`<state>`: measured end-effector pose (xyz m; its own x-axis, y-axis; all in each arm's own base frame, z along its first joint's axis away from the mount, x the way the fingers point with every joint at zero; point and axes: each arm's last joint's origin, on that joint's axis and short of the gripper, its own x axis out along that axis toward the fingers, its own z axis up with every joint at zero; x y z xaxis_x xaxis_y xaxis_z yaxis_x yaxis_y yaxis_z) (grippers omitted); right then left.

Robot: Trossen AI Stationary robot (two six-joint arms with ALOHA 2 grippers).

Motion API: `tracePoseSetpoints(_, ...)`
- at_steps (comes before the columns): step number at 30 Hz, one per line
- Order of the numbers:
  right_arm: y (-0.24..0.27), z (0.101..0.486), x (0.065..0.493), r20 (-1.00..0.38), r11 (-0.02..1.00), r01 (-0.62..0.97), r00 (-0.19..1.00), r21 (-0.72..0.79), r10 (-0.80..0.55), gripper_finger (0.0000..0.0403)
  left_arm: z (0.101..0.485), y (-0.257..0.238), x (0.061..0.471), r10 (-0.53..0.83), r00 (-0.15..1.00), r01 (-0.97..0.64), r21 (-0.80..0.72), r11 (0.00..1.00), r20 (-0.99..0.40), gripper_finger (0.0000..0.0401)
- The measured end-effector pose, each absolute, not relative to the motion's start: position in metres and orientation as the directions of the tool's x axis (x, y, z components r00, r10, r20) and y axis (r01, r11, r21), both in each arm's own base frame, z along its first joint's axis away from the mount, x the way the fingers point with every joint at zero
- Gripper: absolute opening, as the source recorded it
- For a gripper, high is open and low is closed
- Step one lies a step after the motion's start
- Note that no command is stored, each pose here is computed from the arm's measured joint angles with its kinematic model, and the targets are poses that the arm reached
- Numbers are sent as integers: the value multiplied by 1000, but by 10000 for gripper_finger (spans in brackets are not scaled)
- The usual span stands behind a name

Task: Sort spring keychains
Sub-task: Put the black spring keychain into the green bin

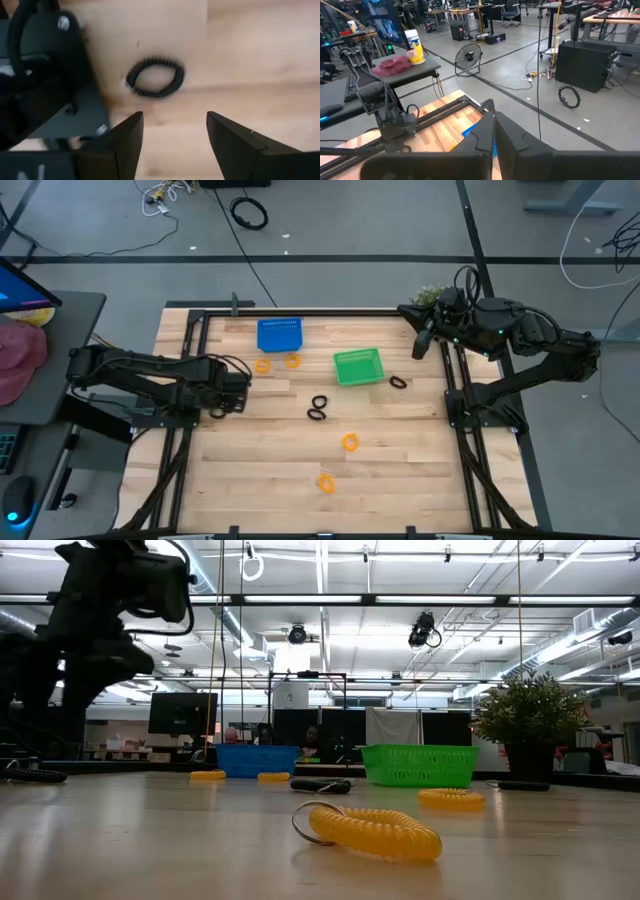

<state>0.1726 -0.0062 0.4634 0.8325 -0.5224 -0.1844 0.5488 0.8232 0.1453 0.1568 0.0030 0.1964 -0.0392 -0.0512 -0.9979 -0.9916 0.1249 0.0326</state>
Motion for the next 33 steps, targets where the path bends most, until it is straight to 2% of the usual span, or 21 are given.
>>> tracePoseSetpoints(3,-6,463,173,-184,823,549,832,146,-523,18,196,5,160,8,-3,-998,4,57,-1000,203)
tracePoseSetpoints(5,-6,463,173,-184,823,549,832,145,-523,18,196,5,164,18,32,-996,-31,83,-999,193)
tracePoseSetpoints(7,-6,463,173,-184,823,549,832,145,-523,18,196,5,170,23,93,-974,-86,209,-995,184)
tracePoseSetpoints(9,-6,463,173,-184,823,549,832,146,-523,18,197,5,173,1,131,-915,-121,384,-991,179)
tracePoseSetpoints(12,-6,463,173,-184,823,549,832,146,-523,18,197,4,174,-42,136,-779,-133,612,-990,177)
tracePoseSetpoints(15,-6,463,173,-184,823,549,832,146,-523,18,197,3,174,-45,136,-621,-121,774,-990,177)
tracePoseSetpoints(17,-6,463,173,-184,823,549,832,145,-523,18,197,1,174,-47,136,-517,-112,849,-990,177)
tracePoseSetpoints(23,-6,463,173,-186,823,550,832,144,-523,18,190,-6,170,-120,105,-347,-149,926,-987,177)
tracePoseSetpoints(28,-6,463,173,-189,823,550,831,142,-523,18,173,-12,156,-98,15,-312,-98,945,-995,177)
tracePoseSetpoints(33,-6,463,173,-190,823,551,831,141,-524,18,161,-15,148,-77,-26,-362,-62,930,-997,177)
